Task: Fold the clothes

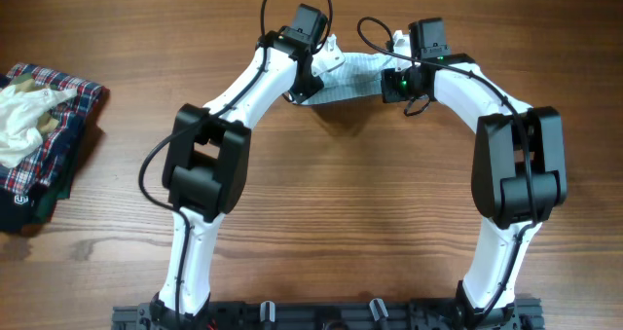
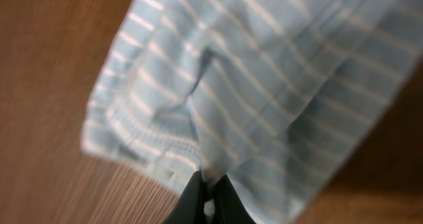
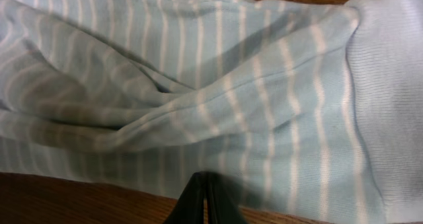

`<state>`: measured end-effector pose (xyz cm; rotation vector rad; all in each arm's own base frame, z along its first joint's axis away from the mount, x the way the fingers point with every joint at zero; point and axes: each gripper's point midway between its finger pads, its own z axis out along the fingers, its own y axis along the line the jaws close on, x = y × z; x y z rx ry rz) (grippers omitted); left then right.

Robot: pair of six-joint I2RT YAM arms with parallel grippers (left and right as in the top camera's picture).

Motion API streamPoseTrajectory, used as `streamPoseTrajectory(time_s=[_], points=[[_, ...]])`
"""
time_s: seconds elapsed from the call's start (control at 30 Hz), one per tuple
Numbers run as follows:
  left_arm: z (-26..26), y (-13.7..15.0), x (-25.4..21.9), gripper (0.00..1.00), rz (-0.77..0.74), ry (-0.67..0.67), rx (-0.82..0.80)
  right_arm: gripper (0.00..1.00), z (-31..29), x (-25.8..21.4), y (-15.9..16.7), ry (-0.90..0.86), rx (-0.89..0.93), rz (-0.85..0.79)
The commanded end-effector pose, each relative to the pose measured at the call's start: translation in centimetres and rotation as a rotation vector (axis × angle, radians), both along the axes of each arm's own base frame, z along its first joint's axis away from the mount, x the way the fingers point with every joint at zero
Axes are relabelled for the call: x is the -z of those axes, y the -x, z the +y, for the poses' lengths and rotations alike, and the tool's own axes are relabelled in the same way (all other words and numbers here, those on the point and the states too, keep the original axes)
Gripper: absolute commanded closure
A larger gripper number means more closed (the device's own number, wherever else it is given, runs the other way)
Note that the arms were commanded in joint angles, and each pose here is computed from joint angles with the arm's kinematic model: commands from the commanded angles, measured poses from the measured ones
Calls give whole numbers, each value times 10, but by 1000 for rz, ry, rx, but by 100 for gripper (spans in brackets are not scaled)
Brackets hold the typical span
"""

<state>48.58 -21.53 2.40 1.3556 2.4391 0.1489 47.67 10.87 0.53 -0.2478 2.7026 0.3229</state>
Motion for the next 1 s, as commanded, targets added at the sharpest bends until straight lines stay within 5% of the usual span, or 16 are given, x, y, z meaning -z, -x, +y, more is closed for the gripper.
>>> streamPoseTrajectory(time_s=[0.0, 0.13, 0.27, 0.67, 0.87, 0.9, 0.97], points=[[-1, 5, -52, 96, -56, 26, 9, 96, -1, 10, 3, 9, 12, 25], [3, 16, -47, 96, -3, 17, 2, 96, -3, 11, 3, 18, 19, 24], [-5, 20, -47, 96, 60, 149, 22, 96, -3, 11, 3, 18, 19, 25], [17, -13, -3, 95, 67, 224, -65, 96, -3, 11, 4, 19, 19, 27], [19, -36, 3, 80, -3, 244, -118, 96, -3, 11, 4, 19, 19, 29], [23, -44, 0, 67, -38, 243, -165, 96, -3, 11, 4, 19, 19, 29], [25, -56, -6, 58, -86, 262, -214, 96, -3, 11, 4, 20, 19, 31]])
